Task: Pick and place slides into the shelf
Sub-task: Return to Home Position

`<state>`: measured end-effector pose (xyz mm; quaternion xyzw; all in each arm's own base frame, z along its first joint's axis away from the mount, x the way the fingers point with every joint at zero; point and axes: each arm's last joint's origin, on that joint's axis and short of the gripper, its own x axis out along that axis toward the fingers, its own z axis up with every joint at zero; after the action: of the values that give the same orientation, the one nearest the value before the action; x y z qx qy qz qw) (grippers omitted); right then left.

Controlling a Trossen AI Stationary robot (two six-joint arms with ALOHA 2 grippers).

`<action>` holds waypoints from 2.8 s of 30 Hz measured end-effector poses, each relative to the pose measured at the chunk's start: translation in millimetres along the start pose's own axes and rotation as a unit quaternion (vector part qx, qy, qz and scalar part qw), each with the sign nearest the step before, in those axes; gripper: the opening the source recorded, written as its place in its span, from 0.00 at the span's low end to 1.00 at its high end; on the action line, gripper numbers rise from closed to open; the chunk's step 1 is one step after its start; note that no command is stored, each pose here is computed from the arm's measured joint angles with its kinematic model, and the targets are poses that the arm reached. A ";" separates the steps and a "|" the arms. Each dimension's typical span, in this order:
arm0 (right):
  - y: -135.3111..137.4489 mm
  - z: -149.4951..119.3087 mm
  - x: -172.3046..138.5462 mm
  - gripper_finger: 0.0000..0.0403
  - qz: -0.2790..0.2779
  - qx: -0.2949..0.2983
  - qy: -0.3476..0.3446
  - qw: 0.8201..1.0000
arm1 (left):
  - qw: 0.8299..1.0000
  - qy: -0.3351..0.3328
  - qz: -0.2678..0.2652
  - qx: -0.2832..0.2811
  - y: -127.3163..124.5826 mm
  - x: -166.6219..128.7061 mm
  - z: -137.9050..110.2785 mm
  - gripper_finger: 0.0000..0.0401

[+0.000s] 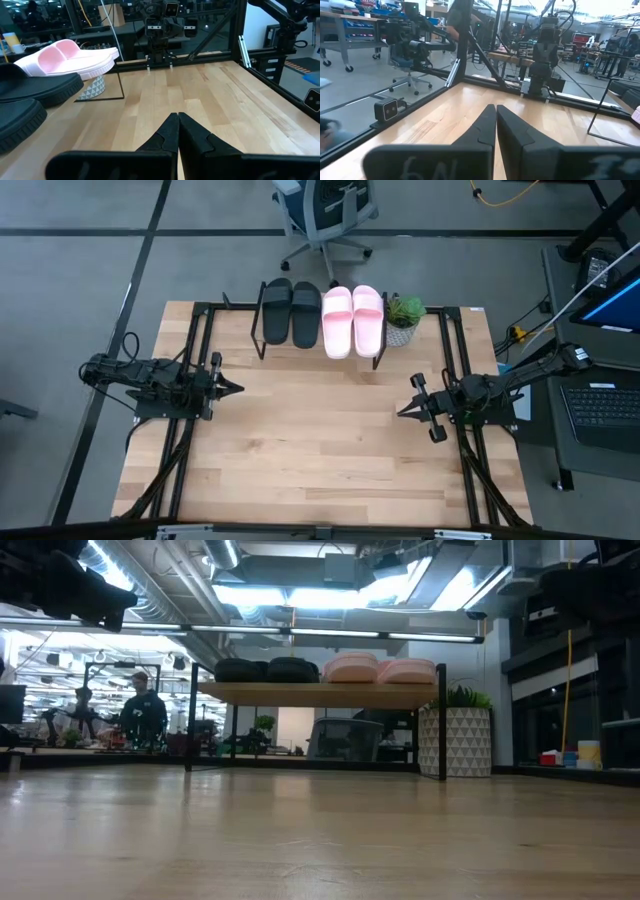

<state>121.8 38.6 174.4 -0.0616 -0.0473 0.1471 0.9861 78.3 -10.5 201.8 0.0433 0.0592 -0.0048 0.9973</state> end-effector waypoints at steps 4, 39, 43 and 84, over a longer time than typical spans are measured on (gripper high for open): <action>0.0 0.0 0.0 0.04 0.000 0.001 0.000 1.000 | 1.000 0.000 0.000 0.000 0.0 0.0 0.0 0.00; -32.3 3.9 -36.3 0.04 -0.121 0.028 -0.025 0.992 | 1.000 0.000 0.000 0.000 0.0 -0.1 0.4 0.00; -31.8 -0.5 -36.1 0.04 -0.119 0.024 -0.002 0.993 | 1.000 -0.001 0.000 0.000 0.0 -0.1 0.4 0.00; -31.8 -2.2 -35.9 0.04 -0.119 0.024 0.007 0.993 | 1.000 0.000 0.000 0.000 0.0 -0.1 0.3 0.00</action>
<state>96.9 -2.4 173.8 -0.0327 -0.0442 0.0294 0.9981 78.2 -10.4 202.2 0.0433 0.0588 -0.0047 0.9973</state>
